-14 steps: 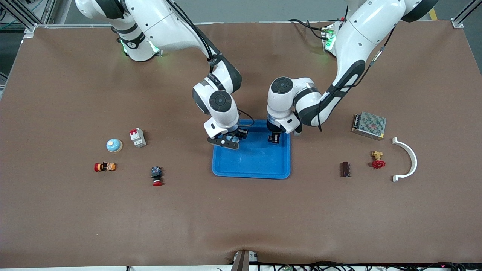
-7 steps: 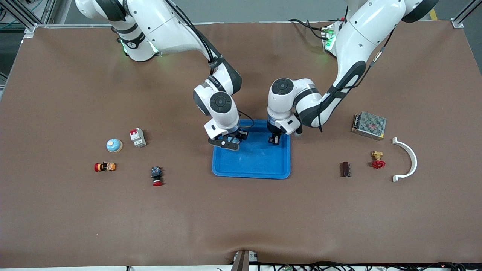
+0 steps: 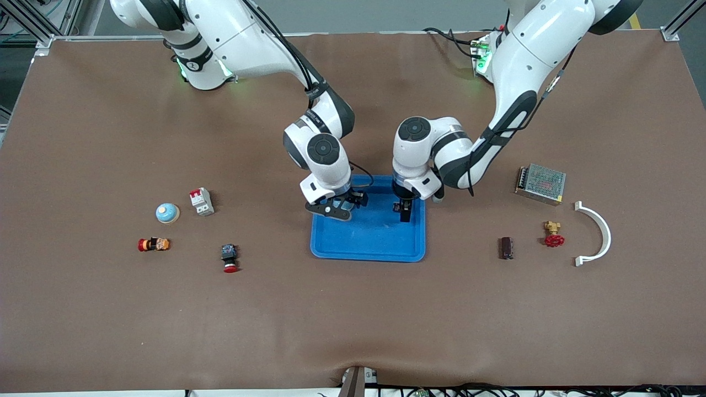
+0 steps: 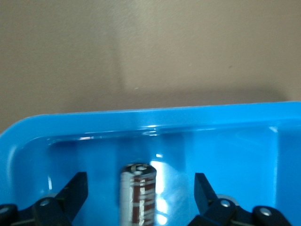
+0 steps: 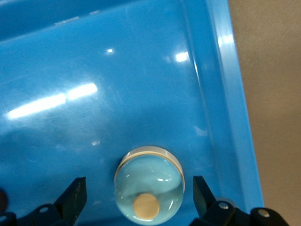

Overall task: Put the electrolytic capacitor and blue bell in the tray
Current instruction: 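Lower the bell and capacitor into the tray and open both grippers, then raise both grippers from the tray and move toward the remaining items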

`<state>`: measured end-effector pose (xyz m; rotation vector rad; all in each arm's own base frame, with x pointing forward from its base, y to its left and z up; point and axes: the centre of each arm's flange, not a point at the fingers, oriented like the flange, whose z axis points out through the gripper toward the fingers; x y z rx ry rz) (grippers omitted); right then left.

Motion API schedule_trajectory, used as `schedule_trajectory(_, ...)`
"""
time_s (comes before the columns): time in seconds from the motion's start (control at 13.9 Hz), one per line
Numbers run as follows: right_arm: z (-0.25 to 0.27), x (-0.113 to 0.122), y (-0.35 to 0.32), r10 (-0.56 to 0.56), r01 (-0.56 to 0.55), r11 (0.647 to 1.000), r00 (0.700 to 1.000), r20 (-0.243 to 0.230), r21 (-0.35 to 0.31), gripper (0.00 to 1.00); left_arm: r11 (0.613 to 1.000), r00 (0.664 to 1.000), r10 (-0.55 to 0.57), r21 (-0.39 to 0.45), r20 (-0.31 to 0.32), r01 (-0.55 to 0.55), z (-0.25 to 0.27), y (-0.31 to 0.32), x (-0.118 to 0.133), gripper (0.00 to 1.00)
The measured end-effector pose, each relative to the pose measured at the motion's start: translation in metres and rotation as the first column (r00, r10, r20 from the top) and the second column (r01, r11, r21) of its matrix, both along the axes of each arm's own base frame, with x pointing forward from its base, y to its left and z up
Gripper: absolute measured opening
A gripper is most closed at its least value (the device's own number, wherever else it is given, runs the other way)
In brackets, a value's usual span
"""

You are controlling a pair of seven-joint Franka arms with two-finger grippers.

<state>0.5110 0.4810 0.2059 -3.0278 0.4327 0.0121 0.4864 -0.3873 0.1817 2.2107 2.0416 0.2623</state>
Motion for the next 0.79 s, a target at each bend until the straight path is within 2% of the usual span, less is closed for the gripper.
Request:
schedule_trajectory(0.14, 0.026, 0.001, 0.003, 0.006, -0.006, 1.0, 1.0, -0.01, -0.004, 1.0, 1.0, 1.0, 0.011, 0.013, 0.006, -0.011, 0.004, 0.001, 0.006, 1.0)
schedule_trajectory(0.36, 0.097, 0.0, 0.0, 0.06, -0.061, 0.998, 0.998, -0.034, -0.018, 1.0, 0.999, 1.0, 0.012, 0.035, 0.006, -0.012, 0.007, 0.004, 0.011, 1.0)
schedule_trajectory(0.65, 0.209, 0.014, -0.052, 0.156, -0.162, 0.986, 0.982, -0.104, -0.048, 1.0, 0.998, 0.998, 0.052, 0.042, -0.047, -0.05, 0.028, 0.012, 0.025, 1.0)
schedule_trajectory(0.79, 0.249, 0.022, -0.088, 0.193, -0.204, 0.977, 0.969, -0.155, -0.059, 1.0, 0.997, 0.994, 0.063, 0.055, -0.087, -0.058, 0.054, 0.02, 0.041, 1.0)
